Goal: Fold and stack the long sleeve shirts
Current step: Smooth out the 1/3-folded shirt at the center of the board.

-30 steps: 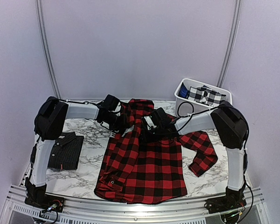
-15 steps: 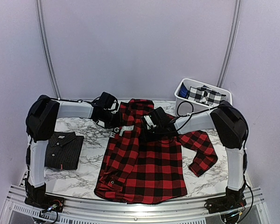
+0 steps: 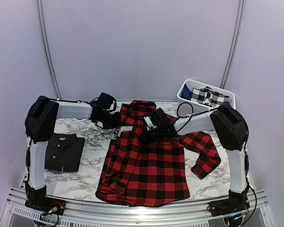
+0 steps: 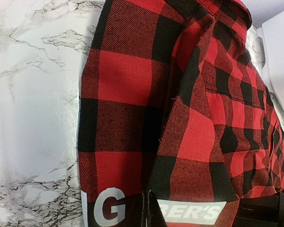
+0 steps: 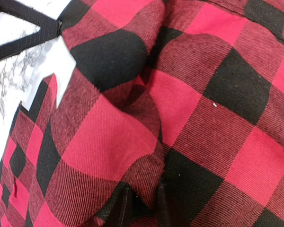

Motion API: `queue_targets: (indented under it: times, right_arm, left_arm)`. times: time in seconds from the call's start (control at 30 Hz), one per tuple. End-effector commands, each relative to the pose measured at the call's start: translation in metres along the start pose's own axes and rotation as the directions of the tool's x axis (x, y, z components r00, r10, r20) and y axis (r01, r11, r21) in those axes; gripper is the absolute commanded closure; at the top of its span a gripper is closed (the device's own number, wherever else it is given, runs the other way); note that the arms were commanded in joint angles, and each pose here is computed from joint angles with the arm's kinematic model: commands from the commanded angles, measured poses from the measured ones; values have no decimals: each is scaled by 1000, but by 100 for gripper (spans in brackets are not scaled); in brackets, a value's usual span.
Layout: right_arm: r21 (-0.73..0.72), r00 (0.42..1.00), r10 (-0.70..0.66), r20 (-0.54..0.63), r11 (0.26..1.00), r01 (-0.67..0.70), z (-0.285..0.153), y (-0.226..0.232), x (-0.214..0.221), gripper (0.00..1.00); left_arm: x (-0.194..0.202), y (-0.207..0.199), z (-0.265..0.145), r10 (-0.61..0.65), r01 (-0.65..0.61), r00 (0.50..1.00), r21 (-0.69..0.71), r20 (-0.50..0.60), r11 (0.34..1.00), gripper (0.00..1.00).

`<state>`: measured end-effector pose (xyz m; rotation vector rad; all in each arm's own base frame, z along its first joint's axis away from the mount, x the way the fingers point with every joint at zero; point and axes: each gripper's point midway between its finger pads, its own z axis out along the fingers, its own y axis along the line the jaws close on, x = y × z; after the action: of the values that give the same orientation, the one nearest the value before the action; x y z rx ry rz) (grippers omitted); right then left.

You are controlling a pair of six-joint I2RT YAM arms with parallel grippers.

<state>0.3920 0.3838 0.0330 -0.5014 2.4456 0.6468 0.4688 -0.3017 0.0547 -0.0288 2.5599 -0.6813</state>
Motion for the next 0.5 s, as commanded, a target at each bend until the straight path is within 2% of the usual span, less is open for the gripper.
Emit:
queue_targets:
  times: [0.0, 0.07, 0.2, 0.47]
  right_arm:
    - [32, 1000, -16, 21, 999, 15, -5, 3, -11, 93]
    - [68, 1000, -15, 26, 998, 13, -9, -2, -12, 100]
    - [158, 999, -18, 30, 987, 13, -17, -17, -13, 100]
    - [176, 1000, -13, 19, 984, 9, -21, -21, -8, 100]
  left_arm:
    - [4, 12, 2, -2, 1, 1000, -37, -23, 999, 100]
    - [4, 12, 4, 0, -1, 1000, -38, -27, 999, 100]
    - [5, 17, 9, 1, -3, 1000, -56, -30, 998, 100]
    - [2, 32, 10, -3, 0, 1000, -113, -21, 994, 100]
